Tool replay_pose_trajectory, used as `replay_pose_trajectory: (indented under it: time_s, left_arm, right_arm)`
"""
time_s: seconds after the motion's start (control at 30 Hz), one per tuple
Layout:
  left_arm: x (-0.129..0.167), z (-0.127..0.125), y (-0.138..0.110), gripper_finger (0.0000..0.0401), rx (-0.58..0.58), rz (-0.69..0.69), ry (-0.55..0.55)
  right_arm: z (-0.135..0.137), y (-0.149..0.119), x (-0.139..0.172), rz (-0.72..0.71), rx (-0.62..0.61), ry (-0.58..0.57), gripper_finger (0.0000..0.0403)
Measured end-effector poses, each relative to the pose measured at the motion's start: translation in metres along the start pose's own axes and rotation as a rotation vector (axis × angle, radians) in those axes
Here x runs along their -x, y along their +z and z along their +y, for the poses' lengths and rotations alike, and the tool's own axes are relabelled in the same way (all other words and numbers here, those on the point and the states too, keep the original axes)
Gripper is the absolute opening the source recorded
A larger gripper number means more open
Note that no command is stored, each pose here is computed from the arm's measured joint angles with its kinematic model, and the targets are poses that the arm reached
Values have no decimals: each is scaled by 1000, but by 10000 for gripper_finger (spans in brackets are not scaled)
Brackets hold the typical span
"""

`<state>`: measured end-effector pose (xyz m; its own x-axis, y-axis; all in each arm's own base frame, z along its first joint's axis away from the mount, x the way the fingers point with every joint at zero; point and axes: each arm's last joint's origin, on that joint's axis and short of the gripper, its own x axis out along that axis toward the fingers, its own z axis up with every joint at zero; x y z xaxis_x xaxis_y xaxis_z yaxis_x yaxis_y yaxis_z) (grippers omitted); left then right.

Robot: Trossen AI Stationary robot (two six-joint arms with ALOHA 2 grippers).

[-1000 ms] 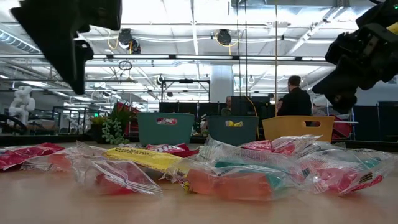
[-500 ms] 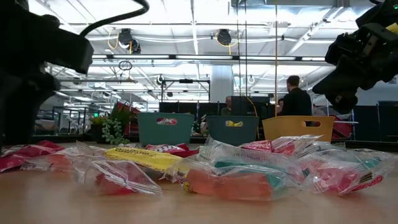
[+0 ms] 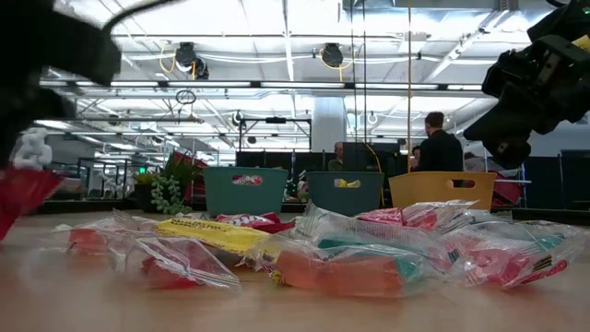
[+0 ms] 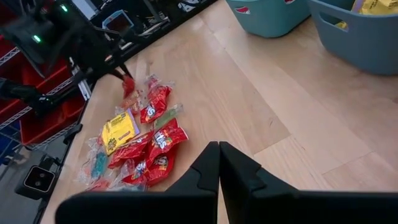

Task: Sort candy
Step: Put the red candy into the green bin

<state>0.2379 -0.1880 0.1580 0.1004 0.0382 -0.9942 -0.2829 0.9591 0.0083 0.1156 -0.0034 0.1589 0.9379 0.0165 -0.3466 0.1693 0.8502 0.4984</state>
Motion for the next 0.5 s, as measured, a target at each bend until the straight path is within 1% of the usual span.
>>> replay_pose_trajectory:
  time_s: [0.03, 0.07, 0.13, 0.23, 0.4, 0.5]
  left_arm:
    - [7, 1, 1, 23, 2, -11, -15]
    - [14, 1, 1, 20, 5, -25, -34]
    - [27, 6, 2, 21, 14, -51, -52]
    - [52, 17, 9, 22, 54, -126, -62]
    - [87, 58, 25, 22, 160, -284, 27]
    - [100, 90, 42, 22, 157, -344, 71]
  right_arm:
    - [0, 0, 0, 0, -3, 0, 2]
    - [0, 0, 0, 0, -11, 0, 2]
    - [0, 0, 0, 0, -36, -1, 2]
    - [0, 0, 0, -1, -60, -2, 2]
    - [0, 0, 0, -4, -86, -5, 2]
    - [0, 1, 0, -12, -89, 0, 2]
